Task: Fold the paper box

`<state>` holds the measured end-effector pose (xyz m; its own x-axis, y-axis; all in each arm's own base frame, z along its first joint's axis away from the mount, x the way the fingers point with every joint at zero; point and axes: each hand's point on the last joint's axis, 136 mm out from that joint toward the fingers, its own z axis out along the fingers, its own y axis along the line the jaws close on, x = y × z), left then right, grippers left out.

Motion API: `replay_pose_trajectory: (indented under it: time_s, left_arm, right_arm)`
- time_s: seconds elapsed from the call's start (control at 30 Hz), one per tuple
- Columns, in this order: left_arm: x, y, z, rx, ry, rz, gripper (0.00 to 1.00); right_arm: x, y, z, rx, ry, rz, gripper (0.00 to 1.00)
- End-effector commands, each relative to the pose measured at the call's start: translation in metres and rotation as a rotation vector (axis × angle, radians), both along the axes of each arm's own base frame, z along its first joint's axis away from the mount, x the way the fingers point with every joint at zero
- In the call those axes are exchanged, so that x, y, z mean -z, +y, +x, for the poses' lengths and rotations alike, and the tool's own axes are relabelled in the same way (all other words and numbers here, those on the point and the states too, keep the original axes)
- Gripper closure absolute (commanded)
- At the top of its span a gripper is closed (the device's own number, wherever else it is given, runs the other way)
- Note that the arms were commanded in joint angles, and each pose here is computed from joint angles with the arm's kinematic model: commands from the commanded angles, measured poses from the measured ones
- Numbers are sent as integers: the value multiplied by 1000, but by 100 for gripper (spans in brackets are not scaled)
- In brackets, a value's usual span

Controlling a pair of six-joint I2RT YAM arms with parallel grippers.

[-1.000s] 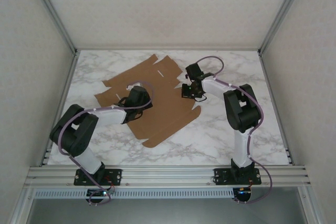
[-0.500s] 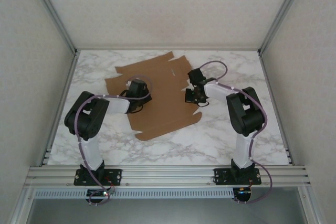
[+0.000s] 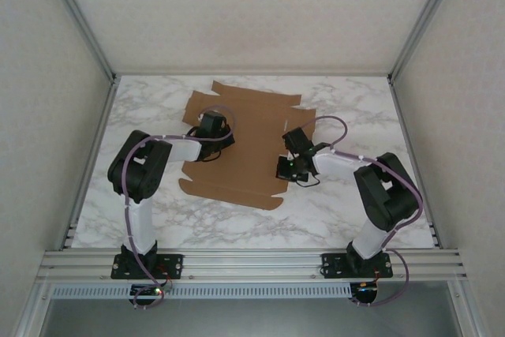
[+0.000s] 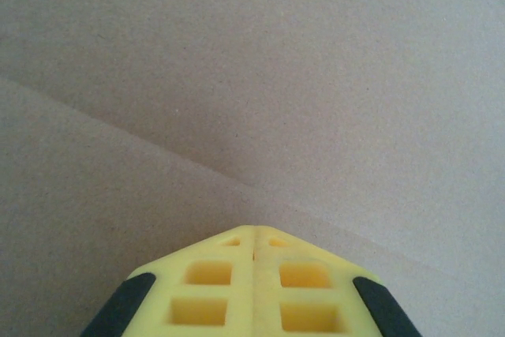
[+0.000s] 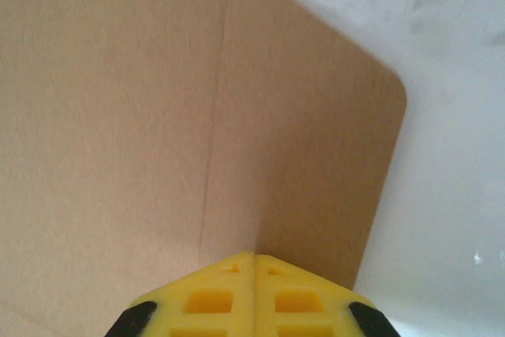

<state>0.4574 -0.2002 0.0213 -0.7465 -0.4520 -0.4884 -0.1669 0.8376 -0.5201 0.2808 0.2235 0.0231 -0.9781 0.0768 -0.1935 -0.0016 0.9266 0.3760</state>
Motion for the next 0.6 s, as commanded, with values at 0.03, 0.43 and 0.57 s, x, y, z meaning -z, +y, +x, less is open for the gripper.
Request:
replay_pose_trajectory:
  time_s: [0.03,0.43,0.57]
  left_arm:
    - [20,26,-24,-25,118,115,100]
    - [-78,10,-32,-1,-51,-52,99]
    - [-76,3,-58,30,-33,-121,98]
  right_arm:
    - [-28,-2,-19,50,24,56,100]
    - [-190,-12,77,24,-550,-36,47]
    - [-197,-16,130,43,-612,-38,35]
